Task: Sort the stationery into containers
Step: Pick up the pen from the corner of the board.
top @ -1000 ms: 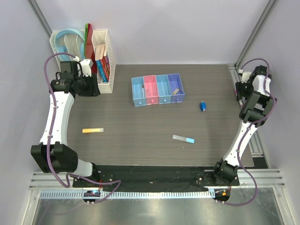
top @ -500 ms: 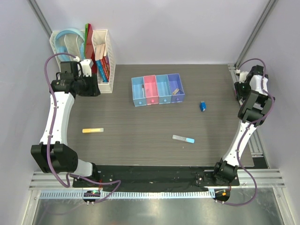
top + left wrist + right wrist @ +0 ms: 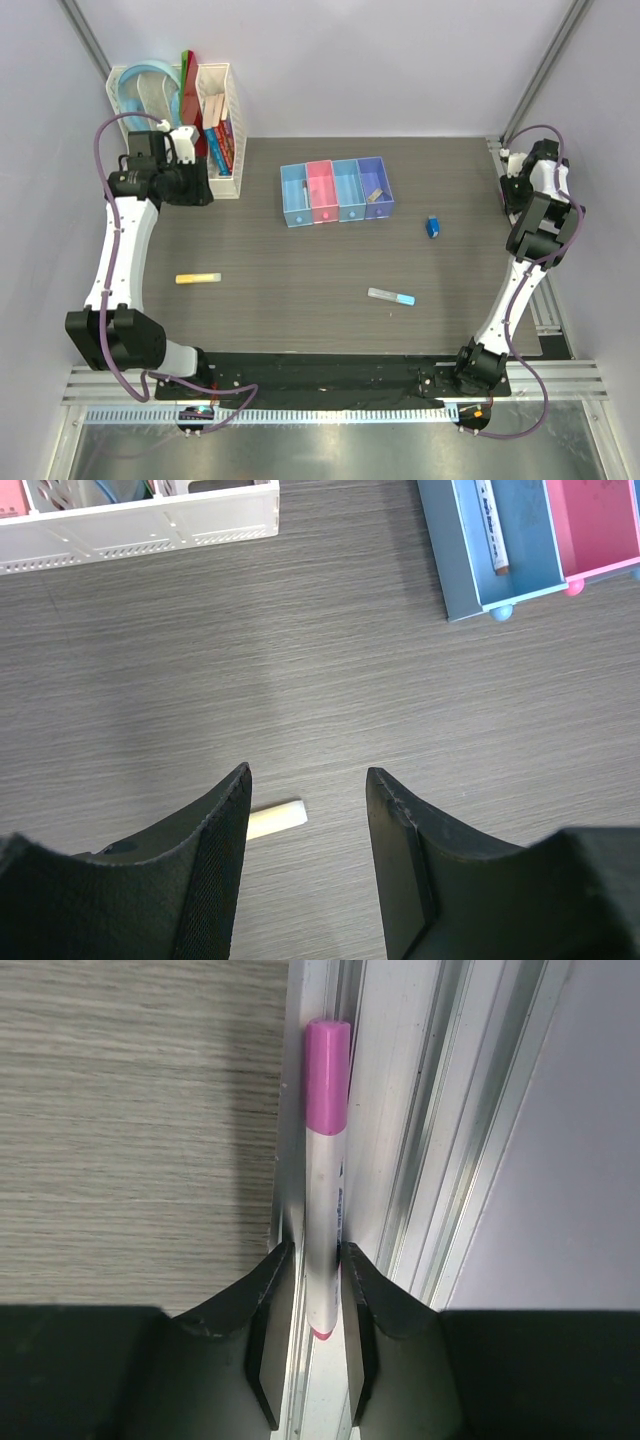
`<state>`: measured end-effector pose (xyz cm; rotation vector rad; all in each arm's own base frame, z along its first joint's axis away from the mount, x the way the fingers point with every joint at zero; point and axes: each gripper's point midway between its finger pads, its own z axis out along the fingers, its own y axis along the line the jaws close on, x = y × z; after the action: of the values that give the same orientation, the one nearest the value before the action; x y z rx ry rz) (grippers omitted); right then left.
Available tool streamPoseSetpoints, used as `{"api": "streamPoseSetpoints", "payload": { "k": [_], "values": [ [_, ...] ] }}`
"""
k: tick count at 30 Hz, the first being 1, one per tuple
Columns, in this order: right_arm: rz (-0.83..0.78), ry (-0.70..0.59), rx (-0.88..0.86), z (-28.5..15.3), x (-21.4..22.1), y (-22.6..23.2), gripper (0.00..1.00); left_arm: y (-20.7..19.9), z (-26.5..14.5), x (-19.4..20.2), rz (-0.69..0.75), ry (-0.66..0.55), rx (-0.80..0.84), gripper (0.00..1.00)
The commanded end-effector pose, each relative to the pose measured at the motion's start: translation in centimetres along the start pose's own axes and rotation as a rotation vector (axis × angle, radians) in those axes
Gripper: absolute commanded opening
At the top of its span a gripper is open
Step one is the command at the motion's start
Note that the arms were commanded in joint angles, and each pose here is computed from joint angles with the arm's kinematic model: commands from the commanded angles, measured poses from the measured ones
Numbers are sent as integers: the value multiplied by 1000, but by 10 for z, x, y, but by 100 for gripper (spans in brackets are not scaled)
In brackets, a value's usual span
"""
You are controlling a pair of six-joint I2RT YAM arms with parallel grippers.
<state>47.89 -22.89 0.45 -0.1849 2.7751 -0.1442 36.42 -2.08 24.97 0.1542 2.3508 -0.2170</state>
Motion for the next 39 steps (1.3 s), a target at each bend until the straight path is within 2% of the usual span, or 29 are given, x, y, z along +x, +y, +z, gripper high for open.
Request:
{"api": "streamPoseSetpoints", "payload": {
  "k": [1, 13, 28, 39],
  "values": [
    [13, 101, -75, 35, 29, 30, 29, 0, -18, -17, 36, -84, -7, 51],
    [67, 124, -58, 37, 38, 21, 13, -2, -30, -18, 44, -109, -11, 51],
    [93, 9, -19, -16, 6, 4, 2, -6, -30, -15, 33, -110, 8, 51],
    [109, -31, -12, -37, -7, -2, 1, -8, -30, -12, 26, -112, 14, 51]
  ]
}}
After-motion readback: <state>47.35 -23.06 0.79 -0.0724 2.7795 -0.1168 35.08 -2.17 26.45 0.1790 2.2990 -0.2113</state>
